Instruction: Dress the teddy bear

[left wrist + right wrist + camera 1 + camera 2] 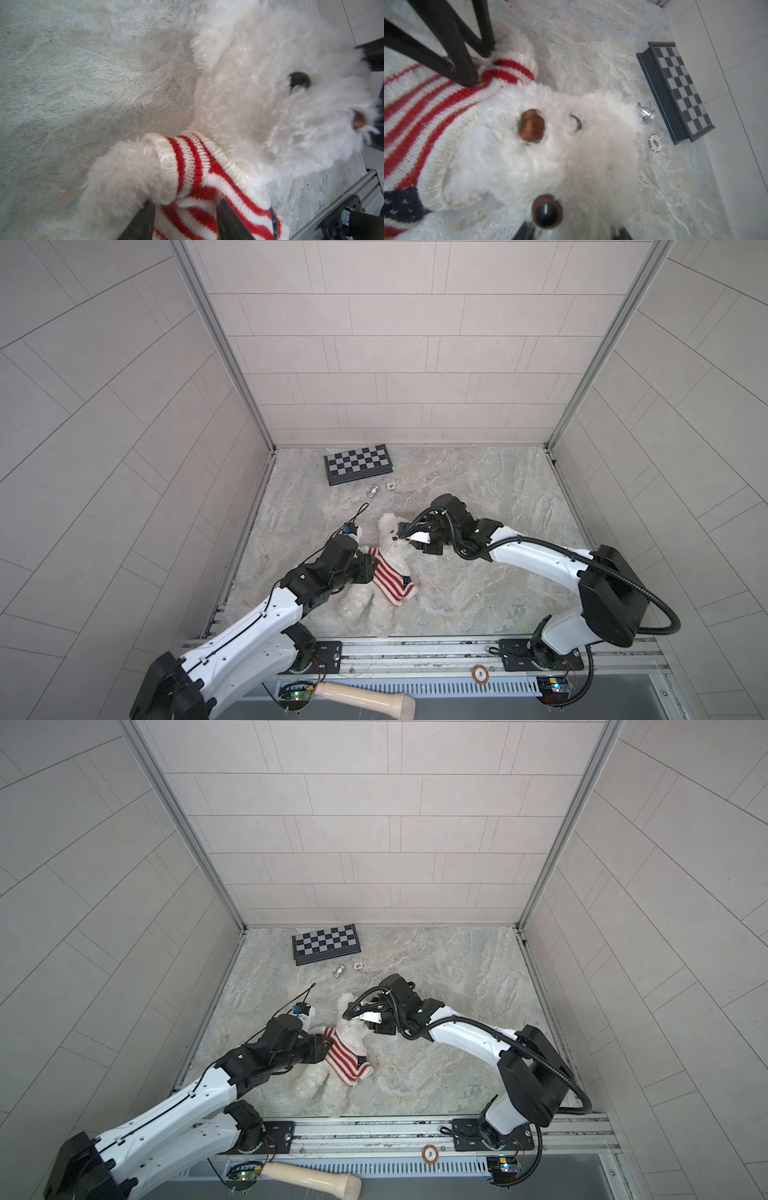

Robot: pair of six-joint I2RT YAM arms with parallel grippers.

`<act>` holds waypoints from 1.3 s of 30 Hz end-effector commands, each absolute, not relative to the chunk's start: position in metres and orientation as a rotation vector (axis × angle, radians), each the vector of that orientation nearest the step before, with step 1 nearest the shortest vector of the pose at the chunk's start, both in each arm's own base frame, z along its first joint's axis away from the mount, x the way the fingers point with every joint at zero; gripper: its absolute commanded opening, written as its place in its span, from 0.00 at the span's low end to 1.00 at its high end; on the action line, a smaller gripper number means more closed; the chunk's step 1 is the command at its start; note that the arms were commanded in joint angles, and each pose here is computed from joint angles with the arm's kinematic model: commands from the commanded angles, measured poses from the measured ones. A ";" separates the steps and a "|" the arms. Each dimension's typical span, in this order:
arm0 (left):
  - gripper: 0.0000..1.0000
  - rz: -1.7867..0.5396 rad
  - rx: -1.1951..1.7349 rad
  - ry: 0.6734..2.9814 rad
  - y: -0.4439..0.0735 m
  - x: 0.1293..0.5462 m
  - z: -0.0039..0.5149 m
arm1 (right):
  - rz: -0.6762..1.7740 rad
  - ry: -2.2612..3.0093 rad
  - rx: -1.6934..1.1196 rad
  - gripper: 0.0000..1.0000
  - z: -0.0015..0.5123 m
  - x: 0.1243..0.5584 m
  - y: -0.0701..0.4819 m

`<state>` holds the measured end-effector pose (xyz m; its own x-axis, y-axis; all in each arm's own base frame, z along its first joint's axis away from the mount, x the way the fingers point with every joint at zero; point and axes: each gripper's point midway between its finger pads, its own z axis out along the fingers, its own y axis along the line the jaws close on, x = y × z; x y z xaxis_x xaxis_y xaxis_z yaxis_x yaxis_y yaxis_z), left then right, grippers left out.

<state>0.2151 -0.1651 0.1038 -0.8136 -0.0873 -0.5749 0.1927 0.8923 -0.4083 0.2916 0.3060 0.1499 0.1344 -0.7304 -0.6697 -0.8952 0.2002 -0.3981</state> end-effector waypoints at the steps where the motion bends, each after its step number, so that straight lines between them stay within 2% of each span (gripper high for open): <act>1: 0.49 -0.599 0.084 2.422 -0.165 0.221 0.103 | 0.255 1.642 -1.349 0.54 0.186 0.298 0.294; 8: 0.44 -0.602 0.085 2.424 -0.165 0.221 0.095 | 0.280 1.715 -1.103 0.66 0.202 0.288 0.260; 11: 0.41 -0.601 0.094 2.431 -0.164 0.218 0.095 | 0.285 1.786 -1.012 0.66 0.199 0.283 0.246; 14: 0.40 -0.602 0.112 2.391 -0.160 0.216 0.112 | 0.400 1.848 -0.897 0.66 0.196 0.265 0.237; 17: 0.39 -0.662 0.138 2.312 -0.164 0.212 0.142 | 0.545 1.984 -0.608 0.64 0.181 0.250 0.217; 21: 0.39 -0.781 0.209 2.300 -0.194 0.201 0.163 | 0.752 2.076 -0.373 0.63 0.156 0.230 0.211; 24: 0.39 -0.830 0.279 2.327 -0.227 0.195 0.168 | 0.862 2.108 -0.295 0.61 0.140 0.217 0.216; 29: 0.34 -0.879 0.298 2.393 -0.263 0.200 0.151 | 0.823 2.173 -0.374 0.48 0.118 0.202 0.227; 32: 0.29 -0.804 0.293 2.442 -0.265 0.210 0.133 | 0.835 2.192 -0.411 0.38 0.108 0.196 0.233; 39: 0.24 -0.746 0.237 2.502 -0.253 0.222 0.101 | 0.777 2.238 -0.498 0.24 0.081 0.181 0.250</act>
<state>0.2138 -0.2531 0.1006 -0.8626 0.0461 -0.5038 0.3088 0.8368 -0.4521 0.1769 0.2456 0.0833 -0.6840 -0.1434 -0.7153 -0.5612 0.7299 0.3903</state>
